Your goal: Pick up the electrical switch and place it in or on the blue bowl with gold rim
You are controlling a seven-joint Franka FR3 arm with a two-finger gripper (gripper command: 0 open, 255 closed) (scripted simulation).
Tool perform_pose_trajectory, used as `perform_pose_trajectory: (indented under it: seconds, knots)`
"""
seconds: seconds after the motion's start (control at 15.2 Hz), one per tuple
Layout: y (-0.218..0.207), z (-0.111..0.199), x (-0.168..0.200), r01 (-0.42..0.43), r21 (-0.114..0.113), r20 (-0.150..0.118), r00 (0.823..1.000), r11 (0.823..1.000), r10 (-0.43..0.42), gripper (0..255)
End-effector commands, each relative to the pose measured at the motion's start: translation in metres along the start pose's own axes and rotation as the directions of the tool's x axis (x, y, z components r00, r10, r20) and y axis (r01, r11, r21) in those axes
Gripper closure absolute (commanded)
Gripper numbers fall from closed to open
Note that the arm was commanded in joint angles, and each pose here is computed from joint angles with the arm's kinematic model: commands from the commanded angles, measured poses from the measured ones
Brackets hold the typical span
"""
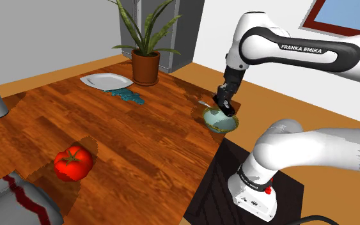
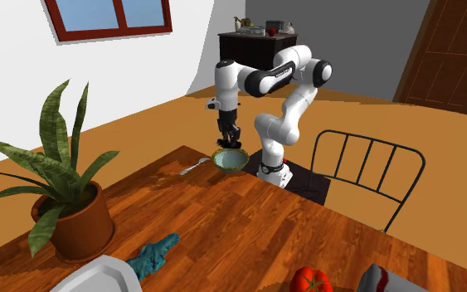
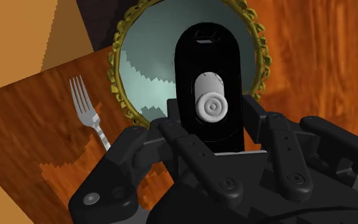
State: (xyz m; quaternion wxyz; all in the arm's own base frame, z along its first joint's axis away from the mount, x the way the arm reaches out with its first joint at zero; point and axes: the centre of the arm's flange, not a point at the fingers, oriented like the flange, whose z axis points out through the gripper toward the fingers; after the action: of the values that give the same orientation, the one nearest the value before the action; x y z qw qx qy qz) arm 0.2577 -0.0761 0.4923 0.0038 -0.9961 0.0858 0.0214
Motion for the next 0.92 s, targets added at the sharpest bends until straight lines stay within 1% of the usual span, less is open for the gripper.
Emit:
perform_pose_trajectory:
  seconds: [0.0, 0.73, 0.86]
  knots:
    - [0.006, 0.009, -0.004, 0.002, 0.000, 0.000, 1.000, 1.000, -0.002, 255]
    - [0.006, 0.068, -0.002, 0.002, 0.000, 0.000, 1.000, 1.000, -0.002, 255]
    - [0.006, 0.070, -0.002, 0.002, 0.000, 0.000, 1.000, 1.000, -0.002, 255]
